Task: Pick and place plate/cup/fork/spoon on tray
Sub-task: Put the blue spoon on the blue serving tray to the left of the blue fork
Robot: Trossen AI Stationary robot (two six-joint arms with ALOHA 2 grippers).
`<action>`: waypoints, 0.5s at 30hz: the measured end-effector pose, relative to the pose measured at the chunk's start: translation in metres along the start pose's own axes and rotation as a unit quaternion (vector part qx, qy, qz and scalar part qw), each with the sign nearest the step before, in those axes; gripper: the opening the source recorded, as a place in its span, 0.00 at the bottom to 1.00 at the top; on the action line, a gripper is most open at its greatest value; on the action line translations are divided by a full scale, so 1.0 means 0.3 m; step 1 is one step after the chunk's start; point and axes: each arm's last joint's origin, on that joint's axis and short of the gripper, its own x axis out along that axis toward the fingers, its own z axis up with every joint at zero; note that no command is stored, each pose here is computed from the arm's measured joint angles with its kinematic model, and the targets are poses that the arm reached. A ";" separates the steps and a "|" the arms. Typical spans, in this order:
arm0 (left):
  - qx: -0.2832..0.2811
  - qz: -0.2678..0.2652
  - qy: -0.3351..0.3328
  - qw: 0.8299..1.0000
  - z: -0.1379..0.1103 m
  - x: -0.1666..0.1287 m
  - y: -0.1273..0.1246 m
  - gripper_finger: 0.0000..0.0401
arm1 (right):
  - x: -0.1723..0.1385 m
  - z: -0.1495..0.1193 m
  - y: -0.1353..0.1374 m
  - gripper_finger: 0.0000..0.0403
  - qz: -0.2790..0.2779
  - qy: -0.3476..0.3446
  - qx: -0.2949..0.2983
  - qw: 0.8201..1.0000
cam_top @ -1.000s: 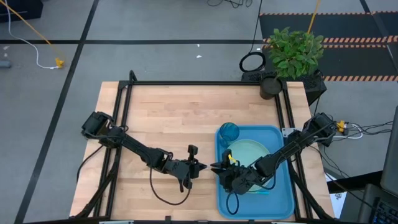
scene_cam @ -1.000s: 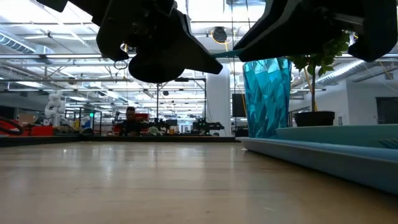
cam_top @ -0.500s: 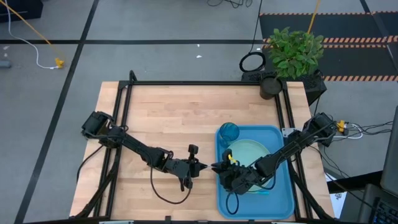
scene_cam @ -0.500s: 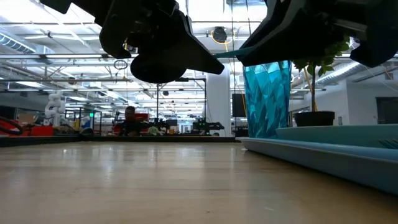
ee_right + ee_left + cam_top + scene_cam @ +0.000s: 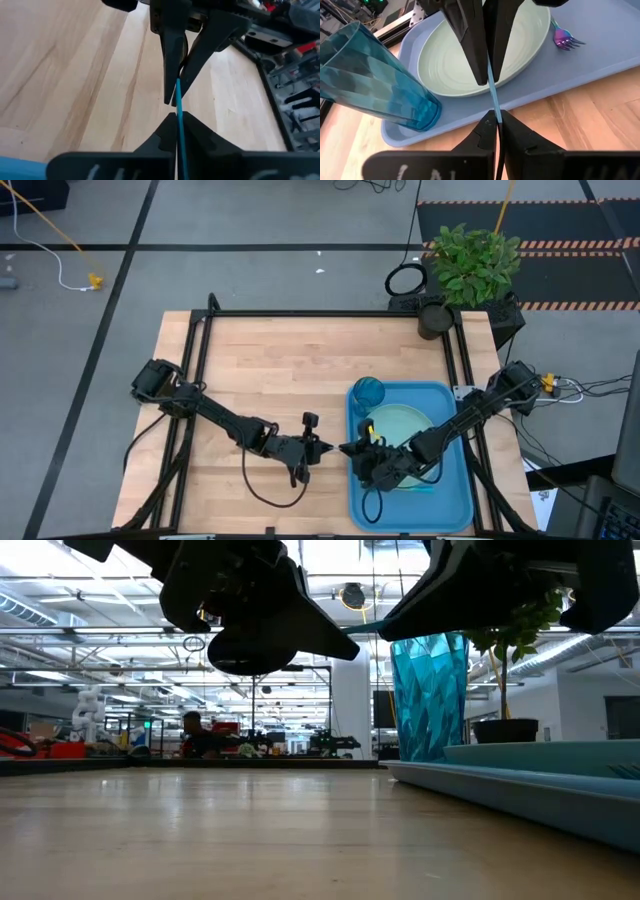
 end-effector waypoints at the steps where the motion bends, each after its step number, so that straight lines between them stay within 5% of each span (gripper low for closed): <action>1: 0.000 0.000 0.000 1.000 0.000 0.000 0.000 0.04 | 0.002 -0.001 -0.002 0.01 0.001 0.001 0.009 1.000; 7: 0.009 0.020 -0.001 1.000 0.003 -0.005 -0.007 0.09 | 0.024 -0.003 -0.024 0.00 0.027 0.004 0.085 0.996; 15: 0.047 0.074 -0.011 0.996 0.030 -0.040 -0.044 0.32 | 0.016 0.007 -0.070 0.00 0.060 0.008 0.189 0.980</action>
